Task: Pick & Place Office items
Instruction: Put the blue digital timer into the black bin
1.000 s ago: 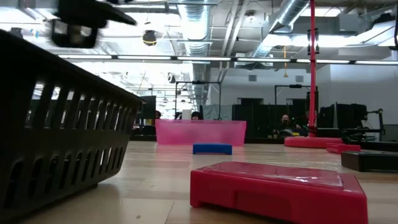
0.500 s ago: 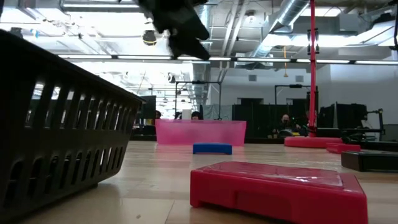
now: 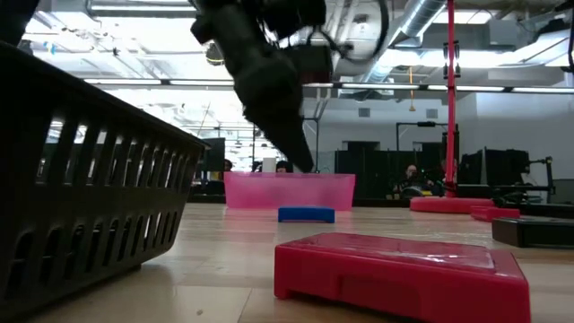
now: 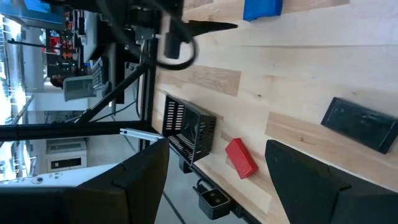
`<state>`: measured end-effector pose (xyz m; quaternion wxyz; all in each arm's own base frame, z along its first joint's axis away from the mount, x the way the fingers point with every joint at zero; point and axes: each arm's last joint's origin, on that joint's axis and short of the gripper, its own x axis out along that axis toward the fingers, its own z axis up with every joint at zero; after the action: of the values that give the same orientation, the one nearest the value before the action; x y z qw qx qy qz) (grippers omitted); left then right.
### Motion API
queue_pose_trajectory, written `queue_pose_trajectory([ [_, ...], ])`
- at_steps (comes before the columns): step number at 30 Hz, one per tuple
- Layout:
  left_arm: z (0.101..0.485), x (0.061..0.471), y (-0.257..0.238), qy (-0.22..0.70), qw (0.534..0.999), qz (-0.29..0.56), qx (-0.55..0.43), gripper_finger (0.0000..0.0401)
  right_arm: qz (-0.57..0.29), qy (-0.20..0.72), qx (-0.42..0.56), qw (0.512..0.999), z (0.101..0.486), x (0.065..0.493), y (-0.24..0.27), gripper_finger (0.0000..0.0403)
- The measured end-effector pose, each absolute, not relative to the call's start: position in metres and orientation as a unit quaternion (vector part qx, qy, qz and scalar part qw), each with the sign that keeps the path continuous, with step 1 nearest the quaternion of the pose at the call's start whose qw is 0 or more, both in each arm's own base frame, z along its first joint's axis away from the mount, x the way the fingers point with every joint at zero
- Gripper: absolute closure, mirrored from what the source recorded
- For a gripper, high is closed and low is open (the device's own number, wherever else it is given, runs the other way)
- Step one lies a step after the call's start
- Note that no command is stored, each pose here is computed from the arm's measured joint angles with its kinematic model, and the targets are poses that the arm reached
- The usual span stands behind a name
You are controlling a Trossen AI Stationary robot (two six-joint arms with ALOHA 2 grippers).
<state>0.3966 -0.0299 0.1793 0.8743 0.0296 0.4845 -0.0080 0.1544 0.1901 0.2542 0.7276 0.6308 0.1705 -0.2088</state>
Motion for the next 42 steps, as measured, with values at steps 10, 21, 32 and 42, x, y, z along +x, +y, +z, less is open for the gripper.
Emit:
queue_pose_trajectory([
  [10, 0.150, 0.401, -0.030, 0.519, 0.854, -0.004, 0.031, 0.0078, -0.209, 0.172, 0.628, 0.729, 0.254, 0.154, 0.190, 0.0143],
  [21, 0.137, 0.397, -0.022, 0.526, 0.849, 0.041, 0.019, 0.0115, -0.209, 0.172, 0.628, 0.729, 0.254, 0.154, 0.190, 0.0143],
  [32, 0.127, 0.390, -0.024, 0.528, 0.849, 0.023, -0.019, 0.0175, -0.209, 0.172, 0.627, 0.730, 0.254, 0.154, 0.190, 0.0143],
  [42, 0.131, 0.389, -0.023, 0.517, 0.854, 0.031, -0.046, 0.0250, -0.208, 0.172, 0.630, 0.728, 0.254, 0.154, 0.191, 0.0143],
])
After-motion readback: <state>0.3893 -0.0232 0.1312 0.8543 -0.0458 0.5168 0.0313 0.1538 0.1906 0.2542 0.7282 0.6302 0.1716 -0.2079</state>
